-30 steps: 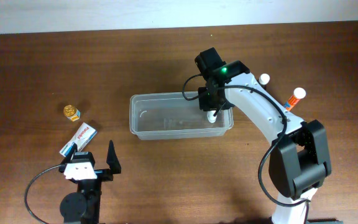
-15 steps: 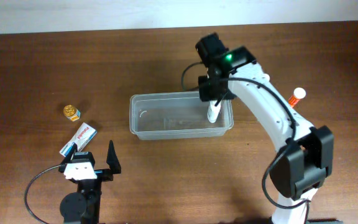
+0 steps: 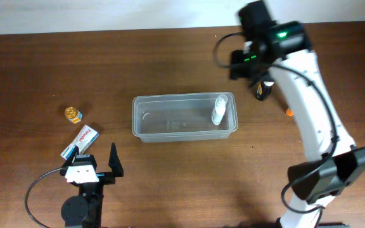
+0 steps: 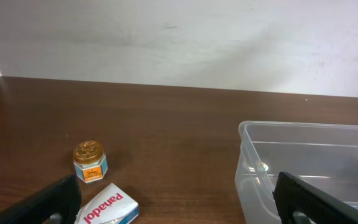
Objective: Pack container
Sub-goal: 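Move right gripper to the dark white-capped bottle and grasp it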
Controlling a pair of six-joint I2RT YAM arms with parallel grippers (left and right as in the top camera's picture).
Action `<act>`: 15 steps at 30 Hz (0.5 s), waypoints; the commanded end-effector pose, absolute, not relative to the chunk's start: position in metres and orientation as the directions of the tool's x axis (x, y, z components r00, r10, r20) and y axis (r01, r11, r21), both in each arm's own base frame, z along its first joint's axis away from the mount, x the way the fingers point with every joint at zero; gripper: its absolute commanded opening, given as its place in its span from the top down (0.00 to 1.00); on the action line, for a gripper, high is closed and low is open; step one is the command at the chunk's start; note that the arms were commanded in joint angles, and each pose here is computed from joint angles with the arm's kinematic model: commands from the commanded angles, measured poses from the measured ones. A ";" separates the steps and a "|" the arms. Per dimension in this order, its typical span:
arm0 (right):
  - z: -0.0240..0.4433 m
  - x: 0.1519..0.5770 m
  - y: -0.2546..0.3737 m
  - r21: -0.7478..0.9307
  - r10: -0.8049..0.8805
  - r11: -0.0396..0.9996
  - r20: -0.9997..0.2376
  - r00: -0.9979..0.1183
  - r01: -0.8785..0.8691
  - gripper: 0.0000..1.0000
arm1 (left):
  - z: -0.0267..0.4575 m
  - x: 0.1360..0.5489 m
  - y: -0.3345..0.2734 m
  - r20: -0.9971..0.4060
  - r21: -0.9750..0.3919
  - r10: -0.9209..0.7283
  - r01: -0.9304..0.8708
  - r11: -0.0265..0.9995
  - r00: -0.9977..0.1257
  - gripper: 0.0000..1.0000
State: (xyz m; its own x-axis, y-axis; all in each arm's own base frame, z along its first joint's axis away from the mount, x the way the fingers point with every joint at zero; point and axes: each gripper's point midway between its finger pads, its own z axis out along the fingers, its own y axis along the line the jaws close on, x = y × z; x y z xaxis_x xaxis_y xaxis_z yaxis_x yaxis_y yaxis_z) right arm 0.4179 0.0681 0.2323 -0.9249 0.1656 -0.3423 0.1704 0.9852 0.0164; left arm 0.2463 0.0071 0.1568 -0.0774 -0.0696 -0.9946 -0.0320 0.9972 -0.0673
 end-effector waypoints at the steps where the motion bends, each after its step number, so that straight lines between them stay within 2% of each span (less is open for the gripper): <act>1: 0.241 0.423 0.025 0.019 0.239 0.968 -0.363 -0.901 0.249 0.30 | 0.156 0.246 0.009 -0.996 -0.048 -0.050 -0.037 0.998 -0.078 0.00; 8: 0.229 0.437 -0.011 0.037 0.246 0.968 -0.354 -0.902 0.249 0.30 | 0.156 0.246 0.008 -0.996 -0.048 -0.050 -0.037 0.998 -0.078 0.01; 15: 0.185 0.453 -0.018 0.014 0.238 0.970 -0.278 -0.931 0.244 0.30 | 0.156 0.246 0.008 -0.996 -0.048 -0.050 -0.037 0.998 -0.078 0.00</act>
State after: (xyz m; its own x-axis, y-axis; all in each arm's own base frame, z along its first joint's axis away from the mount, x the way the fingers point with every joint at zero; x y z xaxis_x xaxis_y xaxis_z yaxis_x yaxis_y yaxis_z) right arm 0.4444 -0.0170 0.2071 -0.9113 0.2582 -0.3208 0.2670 0.9635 0.0170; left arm 0.2463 0.0071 0.1568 -0.0774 -0.0696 -0.9946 -0.0320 0.9972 -0.0673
